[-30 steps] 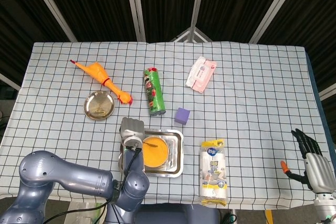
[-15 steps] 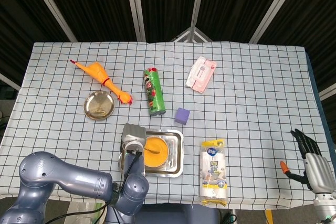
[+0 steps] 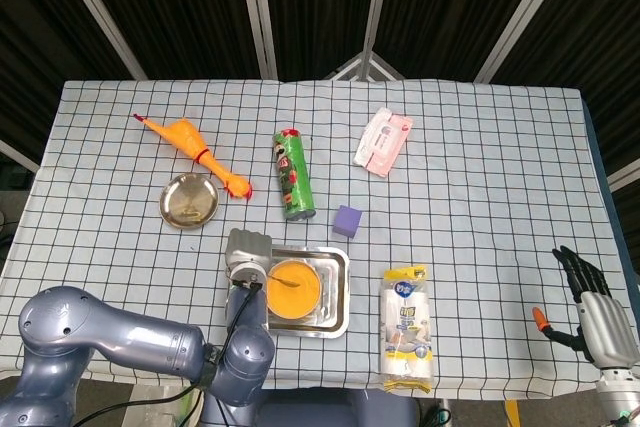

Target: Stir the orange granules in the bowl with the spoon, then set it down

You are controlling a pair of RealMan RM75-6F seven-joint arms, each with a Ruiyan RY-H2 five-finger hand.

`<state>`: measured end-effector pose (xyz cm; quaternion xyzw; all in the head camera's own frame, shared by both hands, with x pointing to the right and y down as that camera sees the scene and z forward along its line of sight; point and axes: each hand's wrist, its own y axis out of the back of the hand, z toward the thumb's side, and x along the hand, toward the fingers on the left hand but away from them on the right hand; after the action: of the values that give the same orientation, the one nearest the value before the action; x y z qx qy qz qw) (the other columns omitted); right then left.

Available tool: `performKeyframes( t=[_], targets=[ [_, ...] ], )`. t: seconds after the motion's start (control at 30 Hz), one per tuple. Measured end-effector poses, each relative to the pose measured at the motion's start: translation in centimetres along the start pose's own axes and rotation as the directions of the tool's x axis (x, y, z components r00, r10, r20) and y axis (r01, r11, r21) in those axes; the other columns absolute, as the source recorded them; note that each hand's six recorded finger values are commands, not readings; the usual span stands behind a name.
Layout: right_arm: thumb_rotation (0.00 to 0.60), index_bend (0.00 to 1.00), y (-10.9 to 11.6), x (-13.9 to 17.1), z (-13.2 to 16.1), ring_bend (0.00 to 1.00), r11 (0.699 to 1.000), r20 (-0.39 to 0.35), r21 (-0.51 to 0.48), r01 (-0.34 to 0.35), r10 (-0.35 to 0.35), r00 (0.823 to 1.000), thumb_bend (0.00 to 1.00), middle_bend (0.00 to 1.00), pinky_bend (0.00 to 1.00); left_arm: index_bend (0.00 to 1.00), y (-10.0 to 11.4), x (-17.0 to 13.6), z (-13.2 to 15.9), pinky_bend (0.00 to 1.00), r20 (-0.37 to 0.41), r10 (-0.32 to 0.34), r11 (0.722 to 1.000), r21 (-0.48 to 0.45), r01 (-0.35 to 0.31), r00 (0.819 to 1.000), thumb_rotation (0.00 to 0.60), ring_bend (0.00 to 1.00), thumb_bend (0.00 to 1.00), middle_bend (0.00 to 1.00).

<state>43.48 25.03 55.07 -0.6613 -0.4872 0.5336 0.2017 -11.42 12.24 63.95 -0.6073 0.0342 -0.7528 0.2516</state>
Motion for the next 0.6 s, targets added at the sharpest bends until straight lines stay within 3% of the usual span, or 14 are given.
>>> performKeyframes(
  t=[0.6],
  targets=[
    [0.6,0.0,0.1,0.0,0.0,0.0,1.0,0.003,-0.01,-0.003,0.003,1.0,0.4,0.0,0.0,0.81,-1.4,1.6,1.0,0.99,-0.011,0.012,0.999,0.029,-0.012,1.0,0.6,1.0,0.95,1.0]
  ],
)
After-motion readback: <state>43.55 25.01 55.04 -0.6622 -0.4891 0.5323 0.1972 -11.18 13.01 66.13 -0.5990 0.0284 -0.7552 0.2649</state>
